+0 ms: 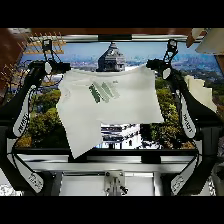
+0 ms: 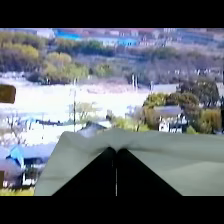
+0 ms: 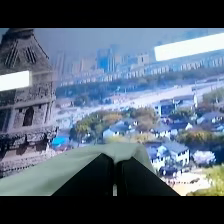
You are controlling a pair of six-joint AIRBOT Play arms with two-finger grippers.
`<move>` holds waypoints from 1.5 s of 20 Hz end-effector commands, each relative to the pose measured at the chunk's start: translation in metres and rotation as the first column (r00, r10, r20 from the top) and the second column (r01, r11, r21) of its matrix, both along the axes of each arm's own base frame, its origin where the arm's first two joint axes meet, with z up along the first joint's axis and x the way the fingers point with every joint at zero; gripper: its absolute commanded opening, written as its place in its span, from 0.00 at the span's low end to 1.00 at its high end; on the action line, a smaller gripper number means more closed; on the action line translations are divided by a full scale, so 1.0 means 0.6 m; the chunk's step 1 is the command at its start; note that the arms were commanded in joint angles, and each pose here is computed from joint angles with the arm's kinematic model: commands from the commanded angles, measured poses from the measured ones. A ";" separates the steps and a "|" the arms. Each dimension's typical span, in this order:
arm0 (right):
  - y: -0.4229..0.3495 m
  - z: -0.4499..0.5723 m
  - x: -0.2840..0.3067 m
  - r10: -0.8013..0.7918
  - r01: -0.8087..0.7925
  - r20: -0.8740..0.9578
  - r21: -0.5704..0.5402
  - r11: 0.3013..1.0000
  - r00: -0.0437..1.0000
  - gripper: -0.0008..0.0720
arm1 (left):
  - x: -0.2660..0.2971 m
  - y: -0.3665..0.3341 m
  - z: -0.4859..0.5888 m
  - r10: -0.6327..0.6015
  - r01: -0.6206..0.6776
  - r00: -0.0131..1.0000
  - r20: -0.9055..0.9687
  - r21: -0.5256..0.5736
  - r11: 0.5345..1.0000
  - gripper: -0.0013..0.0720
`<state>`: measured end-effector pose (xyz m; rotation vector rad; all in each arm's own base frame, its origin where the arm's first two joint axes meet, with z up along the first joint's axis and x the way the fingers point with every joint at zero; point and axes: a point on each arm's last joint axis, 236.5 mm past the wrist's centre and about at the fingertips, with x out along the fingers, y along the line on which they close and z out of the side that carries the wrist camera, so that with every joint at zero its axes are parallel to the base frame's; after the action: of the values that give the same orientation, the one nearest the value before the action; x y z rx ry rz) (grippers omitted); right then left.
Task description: Fold the shirts.
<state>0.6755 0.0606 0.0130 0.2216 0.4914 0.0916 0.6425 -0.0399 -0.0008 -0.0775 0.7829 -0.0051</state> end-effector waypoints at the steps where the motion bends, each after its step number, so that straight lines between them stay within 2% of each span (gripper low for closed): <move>1: 0.001 -0.038 -0.040 0.053 -0.052 -0.160 0.008 0.999 0.986 0.12 | -0.088 0.032 -0.036 -0.053 0.085 0.965 -0.256 0.116 0.990 0.06; 3: -0.017 -0.034 -0.070 0.071 -0.069 -0.243 0.017 0.997 0.967 0.12 | -0.154 0.050 -0.041 -0.082 0.154 0.907 -0.413 0.145 0.977 0.06; 6: -0.043 -0.065 -0.119 0.081 -0.063 -0.392 0.059 0.996 0.916 0.12 | -0.228 0.052 -0.072 -0.094 0.197 0.809 -0.580 0.116 0.974 0.06; 10: -0.051 -0.131 -0.167 0.092 -0.042 -0.548 0.102 0.994 0.832 0.12 | -0.269 0.005 -0.114 -0.147 0.189 0.753 -0.642 -0.003 0.982 0.06; 19: -0.043 -0.164 -0.194 0.106 -0.040 -0.620 0.119 0.992 0.777 0.12 | -0.310 -0.011 -0.130 -0.142 0.186 0.688 -0.712 -0.016 0.982 0.06; 20: -0.040 -0.164 -0.196 0.113 -0.040 -0.625 0.129 0.991 0.772 0.22 | -0.315 -0.012 -0.130 -0.127 0.163 0.681 -0.721 -0.019 0.986 0.08; 21: -0.036 -0.161 -0.199 0.121 -0.041 -0.629 0.141 0.989 0.768 0.47 | -0.321 -0.013 -0.129 -0.115 0.146 0.672 -0.732 -0.022 0.989 0.36; 22: -0.031 -0.153 -0.206 0.141 -0.062 -0.635 0.145 0.988 0.760 0.65 | -0.329 -0.012 -0.124 -0.105 0.133 0.659 -0.744 -0.023 0.991 0.89; 23: -0.034 -0.137 -0.215 0.159 -0.097 -0.640 0.131 0.987 0.752 0.65 | -0.336 -0.008 -0.114 -0.105 0.133 0.651 -0.752 -0.023 0.991 0.96; 25: -0.066 -0.092 -0.243 0.146 -0.140 -0.674 0.063 0.988 0.724 0.65 | -0.350 0.012 -0.076 -0.090 0.109 0.649 -0.755 -0.025 0.994 0.72; 27: -0.117 -0.052 -0.293 0.107 -0.152 -0.731 0.005 0.988 0.674 0.65 | -0.385 0.027 -0.034 -0.081 0.031 0.621 -0.780 -0.079 0.996 0.75; 29: -0.155 -0.035 -0.363 0.134 -0.144 -0.809 0.061 0.988 0.573 0.80 | -0.437 0.015 -0.006 -0.146 -0.039 0.603 -0.784 -0.212 0.977 0.75; 30: -0.170 -0.033 -0.404 0.164 -0.135 -0.845 0.110 0.985 0.509 0.80 | -0.468 0.008 -0.007 -0.161 -0.080 0.611 -0.775 -0.263 0.961 0.75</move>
<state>0.4970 -0.0166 -0.0218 0.2241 1.3293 0.1313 0.4016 -0.0236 -0.0233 -0.1594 1.6707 -0.0780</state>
